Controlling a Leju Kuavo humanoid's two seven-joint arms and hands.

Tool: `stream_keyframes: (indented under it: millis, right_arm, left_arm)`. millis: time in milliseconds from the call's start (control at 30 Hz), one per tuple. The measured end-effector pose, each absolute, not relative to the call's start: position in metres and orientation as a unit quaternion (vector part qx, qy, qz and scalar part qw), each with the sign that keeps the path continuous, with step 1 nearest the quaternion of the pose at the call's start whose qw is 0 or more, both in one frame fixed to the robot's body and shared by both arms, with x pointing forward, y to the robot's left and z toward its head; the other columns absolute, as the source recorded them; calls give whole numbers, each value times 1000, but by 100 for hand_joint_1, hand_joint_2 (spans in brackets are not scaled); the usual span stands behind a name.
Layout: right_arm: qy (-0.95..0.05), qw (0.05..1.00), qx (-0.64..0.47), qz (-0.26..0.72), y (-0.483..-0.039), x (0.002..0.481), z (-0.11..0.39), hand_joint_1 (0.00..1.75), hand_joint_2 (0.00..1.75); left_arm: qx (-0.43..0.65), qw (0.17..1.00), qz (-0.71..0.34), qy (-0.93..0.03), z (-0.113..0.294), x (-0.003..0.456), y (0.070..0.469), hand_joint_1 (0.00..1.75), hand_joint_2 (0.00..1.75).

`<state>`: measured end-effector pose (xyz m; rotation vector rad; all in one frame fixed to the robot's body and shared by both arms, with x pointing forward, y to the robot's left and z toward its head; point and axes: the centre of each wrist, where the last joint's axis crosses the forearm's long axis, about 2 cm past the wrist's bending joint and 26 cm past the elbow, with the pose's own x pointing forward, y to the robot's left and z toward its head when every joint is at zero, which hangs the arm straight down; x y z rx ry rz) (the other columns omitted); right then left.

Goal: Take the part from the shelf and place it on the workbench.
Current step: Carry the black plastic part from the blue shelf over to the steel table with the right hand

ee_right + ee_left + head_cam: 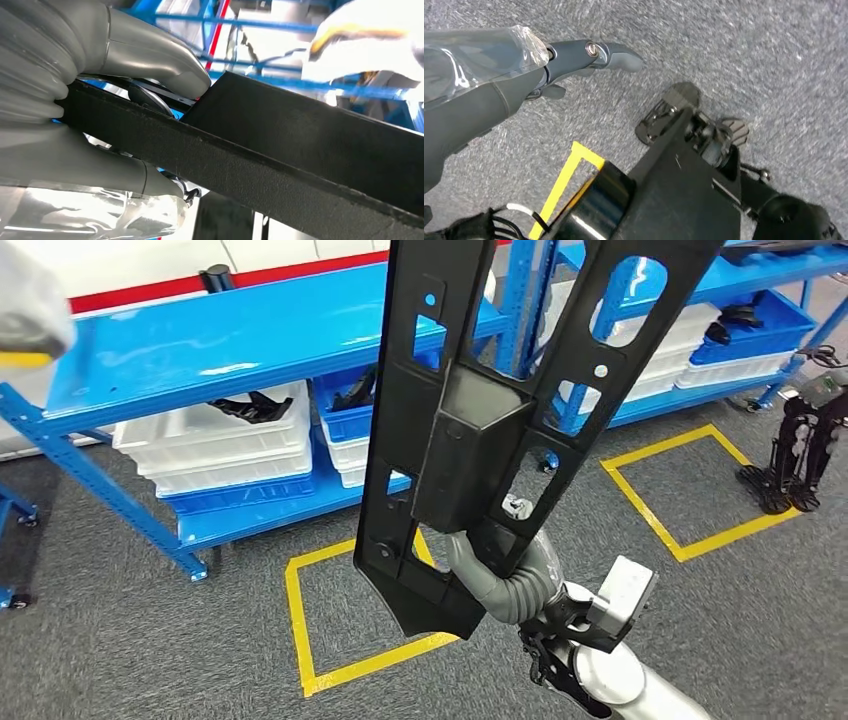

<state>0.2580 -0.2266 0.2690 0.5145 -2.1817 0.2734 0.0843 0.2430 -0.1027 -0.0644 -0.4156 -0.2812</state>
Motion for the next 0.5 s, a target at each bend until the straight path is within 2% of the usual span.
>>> stream_keyframes:
  millis: [500]
  right_arm:
    - [-873,437,186,112,-234,248,269,175,175]
  left_arm:
    - [-36,969,-142,-197,-103,80,242,0,175]
